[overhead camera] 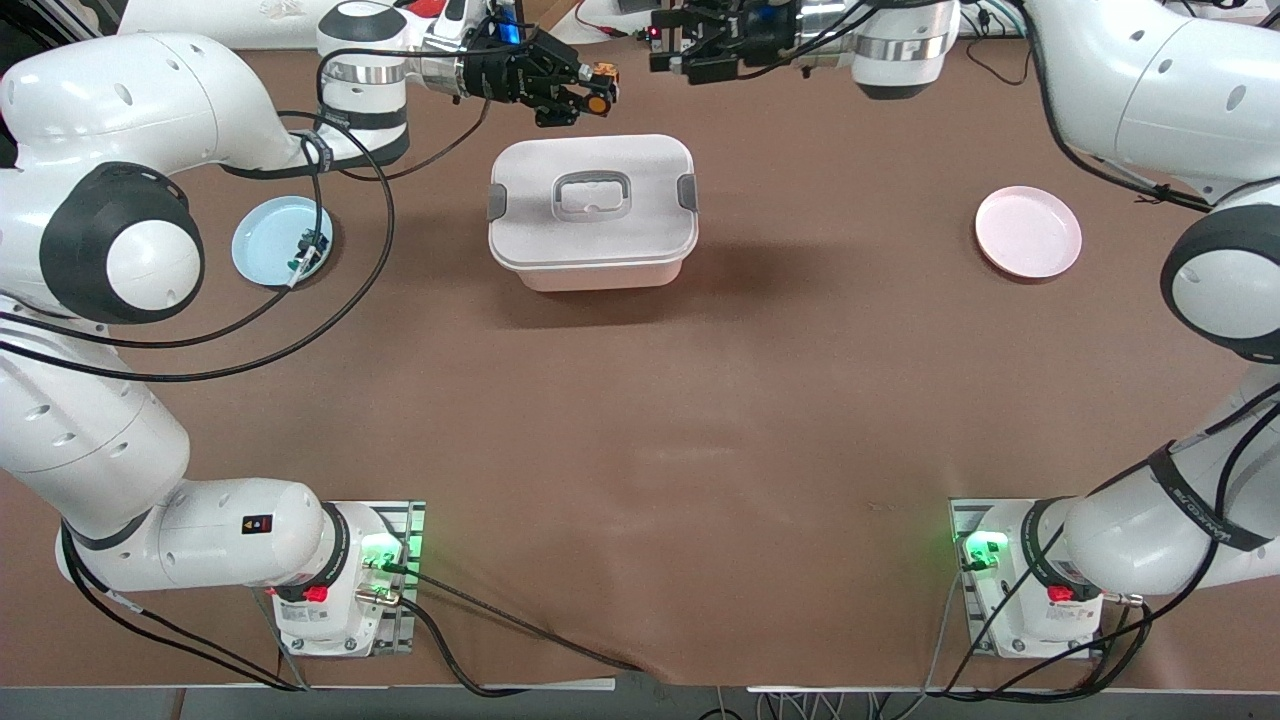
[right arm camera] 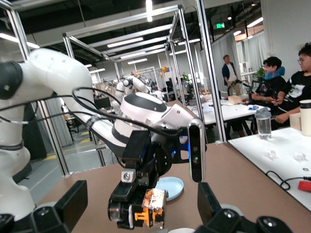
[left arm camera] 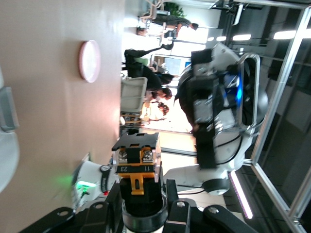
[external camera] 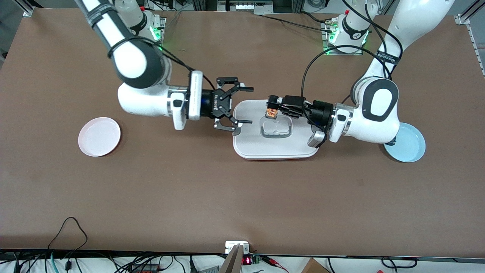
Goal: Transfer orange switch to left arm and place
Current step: 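Open the right gripper and withdraw it while the left gripper holds the switch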
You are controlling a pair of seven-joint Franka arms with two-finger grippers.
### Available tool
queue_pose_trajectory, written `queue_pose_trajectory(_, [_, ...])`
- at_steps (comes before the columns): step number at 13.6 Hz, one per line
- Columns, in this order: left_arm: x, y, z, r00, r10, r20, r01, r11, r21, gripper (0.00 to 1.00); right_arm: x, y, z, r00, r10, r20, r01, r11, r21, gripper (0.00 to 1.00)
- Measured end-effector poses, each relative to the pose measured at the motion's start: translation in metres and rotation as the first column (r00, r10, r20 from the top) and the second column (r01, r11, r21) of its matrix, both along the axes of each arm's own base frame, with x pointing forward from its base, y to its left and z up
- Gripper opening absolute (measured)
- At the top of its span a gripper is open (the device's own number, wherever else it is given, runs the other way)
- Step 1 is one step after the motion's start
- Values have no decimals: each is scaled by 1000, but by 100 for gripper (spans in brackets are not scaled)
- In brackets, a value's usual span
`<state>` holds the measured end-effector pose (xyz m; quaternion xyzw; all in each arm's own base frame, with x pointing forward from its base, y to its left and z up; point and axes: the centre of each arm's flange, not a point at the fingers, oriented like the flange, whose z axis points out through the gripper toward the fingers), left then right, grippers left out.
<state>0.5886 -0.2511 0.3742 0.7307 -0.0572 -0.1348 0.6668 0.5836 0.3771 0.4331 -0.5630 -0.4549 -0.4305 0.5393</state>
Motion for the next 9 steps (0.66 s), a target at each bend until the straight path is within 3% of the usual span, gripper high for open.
queue_pose_trajectory(2, [-4, 10, -11, 996, -79, 51, 72, 991, 114, 39, 14, -31, 4, 1000, 30, 8, -30, 999, 36, 100])
queue_pose_trajectory(5, [-2, 34, -21, 973, -203, 113, 161, 940, 301, 39, 26, -73, 7, 994, 107, 27, -108, 993, 47, 100])
queue_pose_trajectory(7, [2, 56, -19, 935, -323, 146, 230, 866, 445, 39, 28, -102, 8, 984, 179, 21, -180, 983, 23, 100])
queue_pose_trajectory(9, [6, 84, -8, 874, -467, 133, 310, 748, 587, 39, 29, -138, 12, 967, 253, 6, -253, 967, -11, 100])
